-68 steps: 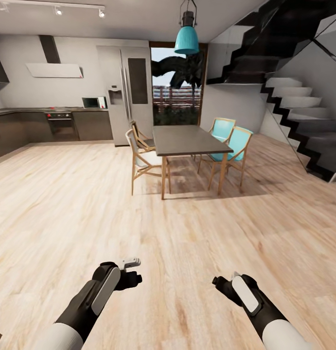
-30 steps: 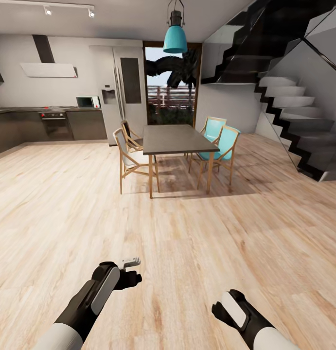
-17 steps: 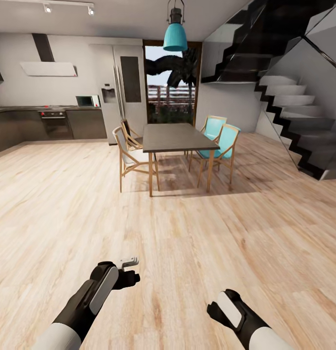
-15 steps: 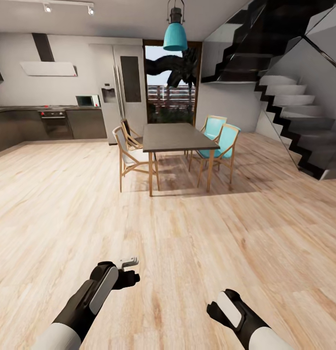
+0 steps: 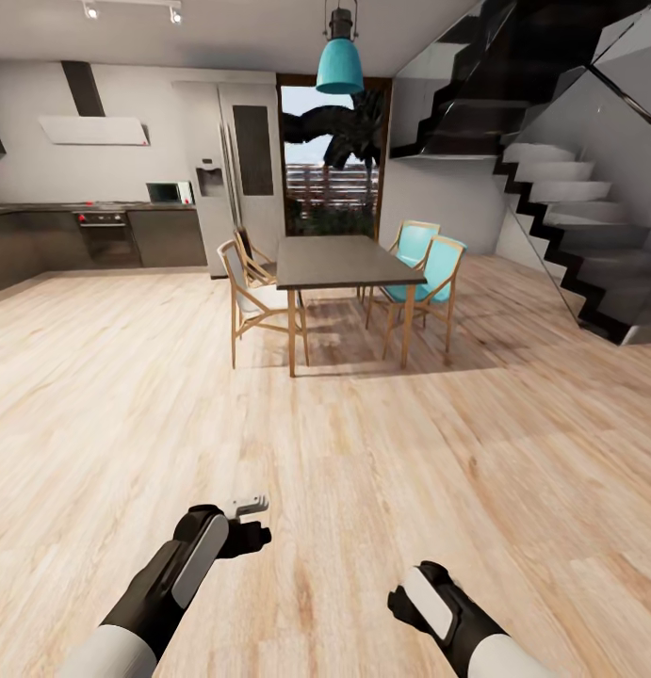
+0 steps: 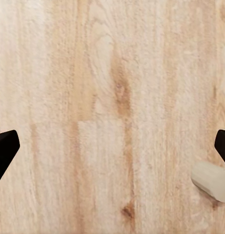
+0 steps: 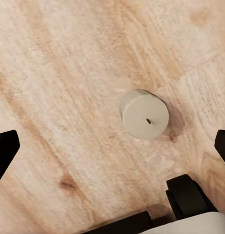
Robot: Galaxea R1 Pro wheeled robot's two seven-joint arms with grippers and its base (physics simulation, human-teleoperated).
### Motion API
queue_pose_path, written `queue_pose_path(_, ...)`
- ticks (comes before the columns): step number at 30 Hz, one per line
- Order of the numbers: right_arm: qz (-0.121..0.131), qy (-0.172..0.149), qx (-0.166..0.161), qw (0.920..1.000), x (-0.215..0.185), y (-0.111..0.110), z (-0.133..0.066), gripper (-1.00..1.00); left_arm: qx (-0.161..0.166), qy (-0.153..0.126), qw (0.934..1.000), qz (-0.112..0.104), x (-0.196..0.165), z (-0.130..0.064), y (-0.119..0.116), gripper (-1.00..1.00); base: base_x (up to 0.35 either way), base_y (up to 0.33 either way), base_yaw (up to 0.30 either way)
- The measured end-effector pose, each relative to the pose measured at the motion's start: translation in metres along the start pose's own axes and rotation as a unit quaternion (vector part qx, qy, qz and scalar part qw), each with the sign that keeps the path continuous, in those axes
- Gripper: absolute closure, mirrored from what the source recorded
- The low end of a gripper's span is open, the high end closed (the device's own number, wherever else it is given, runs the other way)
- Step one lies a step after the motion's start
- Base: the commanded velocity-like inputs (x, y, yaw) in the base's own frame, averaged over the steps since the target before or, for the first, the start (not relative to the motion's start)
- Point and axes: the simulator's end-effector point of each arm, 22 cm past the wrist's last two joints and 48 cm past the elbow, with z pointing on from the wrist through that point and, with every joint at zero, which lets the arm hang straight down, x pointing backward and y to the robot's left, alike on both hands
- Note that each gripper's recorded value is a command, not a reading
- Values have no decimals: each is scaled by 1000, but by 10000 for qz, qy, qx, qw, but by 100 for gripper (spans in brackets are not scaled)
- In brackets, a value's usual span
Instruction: Place each of the two pumpkins and all three candles from the living room inside a cabinet in the living room (use any cabinet), then make sure every cabinet is closed, and position the cauldron so it is next to a table in the living room.
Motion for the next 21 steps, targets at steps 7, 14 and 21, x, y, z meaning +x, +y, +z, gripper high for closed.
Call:
queue_pose_path(7, -318, -54, 1, 9995, 11, 14, 11, -100, 74, 34, 10000, -4, 9, 11, -1, -100, 0, 0, 0)
queue_pose_path(14, -372, -71, 23, 9993, 17, 14, 25, -100, 127, 174, 9996, -164, 19, 22, 8, -100, 0, 0, 0)
queue_pose_path(21, -375, -34, 88, 9993, 27, 8, 43, -100, 269, 278, 9979, -528, 26, 33, 20, -100, 0, 0, 0)
